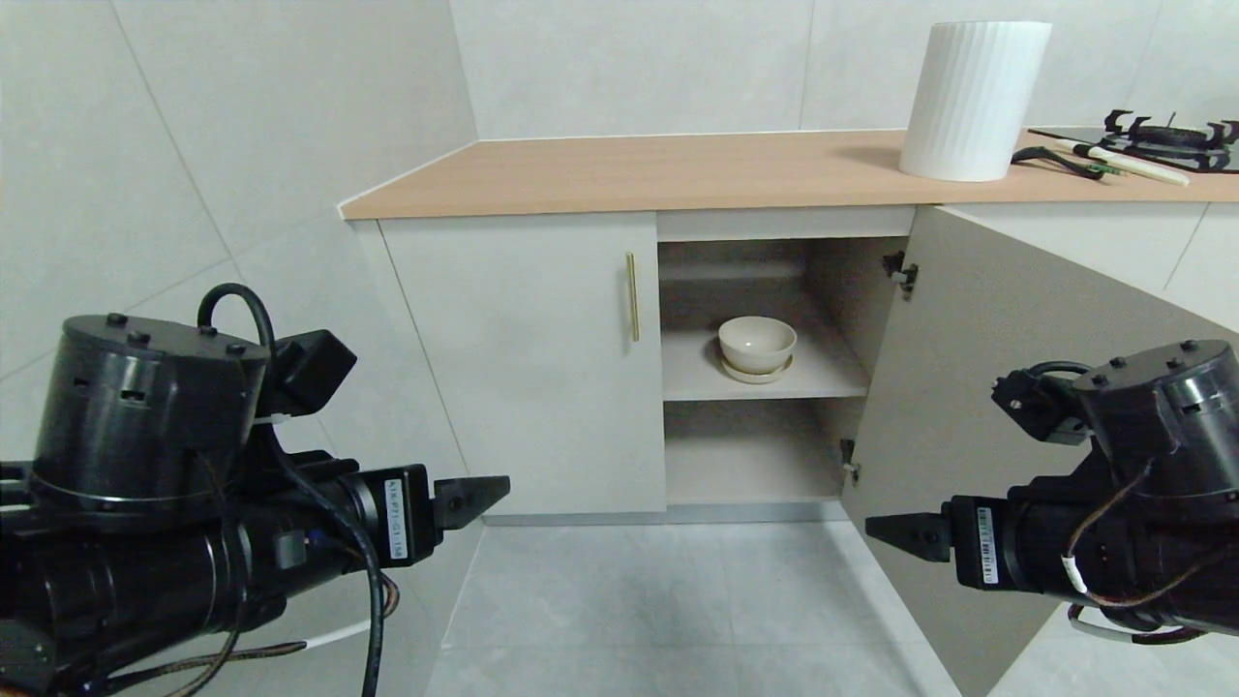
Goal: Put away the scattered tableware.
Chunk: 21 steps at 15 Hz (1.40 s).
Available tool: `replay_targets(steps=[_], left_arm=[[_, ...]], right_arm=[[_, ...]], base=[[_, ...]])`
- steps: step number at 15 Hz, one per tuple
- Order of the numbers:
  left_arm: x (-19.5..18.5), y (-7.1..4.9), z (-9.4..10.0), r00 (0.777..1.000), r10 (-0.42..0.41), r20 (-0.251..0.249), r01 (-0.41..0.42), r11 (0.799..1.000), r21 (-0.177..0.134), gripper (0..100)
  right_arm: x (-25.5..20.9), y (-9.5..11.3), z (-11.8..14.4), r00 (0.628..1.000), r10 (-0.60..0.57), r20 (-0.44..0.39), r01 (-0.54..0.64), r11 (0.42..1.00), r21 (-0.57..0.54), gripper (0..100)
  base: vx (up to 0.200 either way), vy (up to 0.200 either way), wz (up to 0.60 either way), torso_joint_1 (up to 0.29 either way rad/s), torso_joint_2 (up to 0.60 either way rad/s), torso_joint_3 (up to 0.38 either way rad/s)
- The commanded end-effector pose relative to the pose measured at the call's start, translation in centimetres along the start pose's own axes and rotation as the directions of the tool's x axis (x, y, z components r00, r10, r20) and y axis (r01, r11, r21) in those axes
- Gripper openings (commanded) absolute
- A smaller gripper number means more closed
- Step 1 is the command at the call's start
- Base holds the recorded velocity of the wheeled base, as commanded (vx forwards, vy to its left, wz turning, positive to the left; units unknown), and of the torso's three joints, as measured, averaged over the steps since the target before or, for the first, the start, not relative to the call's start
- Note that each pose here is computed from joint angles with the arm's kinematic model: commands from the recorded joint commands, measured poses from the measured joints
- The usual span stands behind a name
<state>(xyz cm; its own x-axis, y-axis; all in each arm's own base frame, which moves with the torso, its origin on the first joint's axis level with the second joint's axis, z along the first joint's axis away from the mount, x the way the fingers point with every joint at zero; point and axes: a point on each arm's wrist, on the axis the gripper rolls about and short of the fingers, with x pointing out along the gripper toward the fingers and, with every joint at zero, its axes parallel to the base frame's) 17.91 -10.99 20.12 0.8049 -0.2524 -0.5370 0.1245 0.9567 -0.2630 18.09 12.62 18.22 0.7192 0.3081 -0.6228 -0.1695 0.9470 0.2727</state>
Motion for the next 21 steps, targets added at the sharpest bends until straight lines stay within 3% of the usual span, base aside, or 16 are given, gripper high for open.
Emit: replay_targets(steps=[1, 7, 13, 21], left_arm=[[0.0, 0.0, 0.0, 1.000, 0.002, 0.000, -0.002, 1.000, -0.002, 100], [0.1, 0.0, 0.0, 1.000, 0.003, -0.001, -0.003, 1.000, 0.000, 100], [0.2, 0.0, 0.0, 1.000, 0.006, -0.005, -0.006, 1.000, 0.020, 100], [0.2, 0.0, 0.0, 1.000, 0.006, -0.005, -0.006, 1.000, 0.021, 100]], right_arm=[[0.0, 0.0, 0.0, 1.000, 0.000, -0.001, 0.000, 1.000, -0.001, 100], [0.0, 0.0, 0.0, 1.000, 0.001, -0.002, -0.001, 1.000, -0.002, 100], [-0.1, -0.1, -0.2, 1.000, -0.007, -0.010, 0.007, 1.000, -0.006, 100], [-2.2, -1.6, -1.3, 0.986, -0.102, -0.130, 0.080, 0.984, -0.162, 100]], base=[[0.000, 0.000, 0.00, 0.000, 0.00, 0.000], [0.000, 0.000, 0.00, 0.000, 0.00, 0.000], [0.000, -0.200, 0.00, 0.003, 0.00, 0.005], [0.000, -0.200, 0.00, 0.001, 0.00, 0.003]])
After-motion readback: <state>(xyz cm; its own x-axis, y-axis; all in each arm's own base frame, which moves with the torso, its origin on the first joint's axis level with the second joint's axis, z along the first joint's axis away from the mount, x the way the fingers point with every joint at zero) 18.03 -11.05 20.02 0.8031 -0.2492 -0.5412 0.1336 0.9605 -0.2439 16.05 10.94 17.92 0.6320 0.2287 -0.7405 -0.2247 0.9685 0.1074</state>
